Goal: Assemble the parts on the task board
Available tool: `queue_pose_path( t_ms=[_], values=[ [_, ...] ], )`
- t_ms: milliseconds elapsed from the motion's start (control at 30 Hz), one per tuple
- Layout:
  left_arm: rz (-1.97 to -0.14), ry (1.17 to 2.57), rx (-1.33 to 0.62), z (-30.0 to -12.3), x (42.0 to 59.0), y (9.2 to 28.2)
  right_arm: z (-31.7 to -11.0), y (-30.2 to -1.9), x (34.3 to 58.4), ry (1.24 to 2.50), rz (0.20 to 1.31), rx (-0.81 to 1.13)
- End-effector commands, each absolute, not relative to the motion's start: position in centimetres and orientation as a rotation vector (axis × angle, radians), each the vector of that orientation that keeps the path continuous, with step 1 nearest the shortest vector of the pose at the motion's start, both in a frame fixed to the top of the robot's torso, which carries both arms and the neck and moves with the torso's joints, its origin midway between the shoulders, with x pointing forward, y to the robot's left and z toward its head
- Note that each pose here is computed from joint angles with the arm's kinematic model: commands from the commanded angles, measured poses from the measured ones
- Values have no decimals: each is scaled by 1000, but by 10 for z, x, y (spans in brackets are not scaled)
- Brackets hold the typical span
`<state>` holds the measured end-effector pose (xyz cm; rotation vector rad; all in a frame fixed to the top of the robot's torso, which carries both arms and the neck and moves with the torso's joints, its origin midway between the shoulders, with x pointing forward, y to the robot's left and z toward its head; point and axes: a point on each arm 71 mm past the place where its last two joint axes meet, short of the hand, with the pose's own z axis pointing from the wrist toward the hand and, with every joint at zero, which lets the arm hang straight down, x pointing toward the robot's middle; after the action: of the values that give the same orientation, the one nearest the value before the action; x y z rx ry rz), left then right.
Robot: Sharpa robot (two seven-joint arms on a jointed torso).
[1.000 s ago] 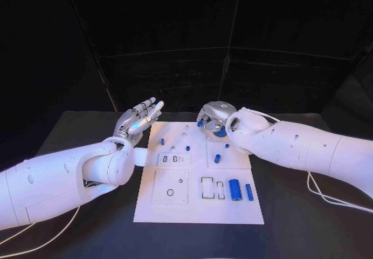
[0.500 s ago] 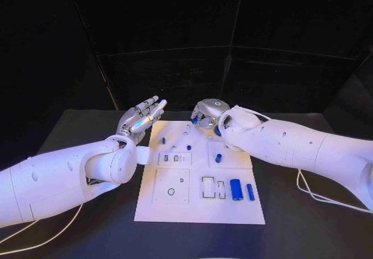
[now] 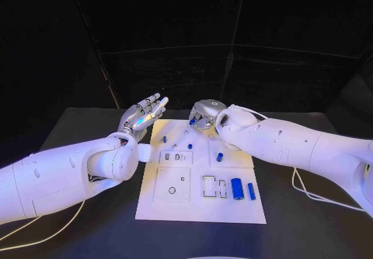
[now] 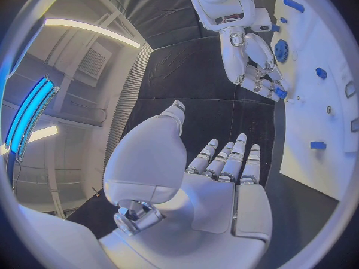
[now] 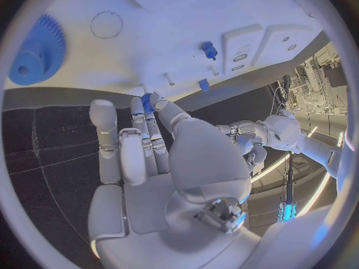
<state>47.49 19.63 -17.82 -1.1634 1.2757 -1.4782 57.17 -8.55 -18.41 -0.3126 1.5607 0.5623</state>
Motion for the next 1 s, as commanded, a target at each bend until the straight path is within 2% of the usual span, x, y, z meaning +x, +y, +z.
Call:
queue_pose_path(
  t_ms=[33, 500, 1000],
  values=[
    [-1500, 1271, -1141, -175, 475, 194, -184, -83, 572, 1583, 562, -322],
    [-1505, 1271, -1137, -174, 476, 192, -184, -80, 578, 1570, 518, -320],
    [-1508, 1271, -1134, -173, 477, 190, -188, -74, 580, 1618, 504, -348]
  ],
)
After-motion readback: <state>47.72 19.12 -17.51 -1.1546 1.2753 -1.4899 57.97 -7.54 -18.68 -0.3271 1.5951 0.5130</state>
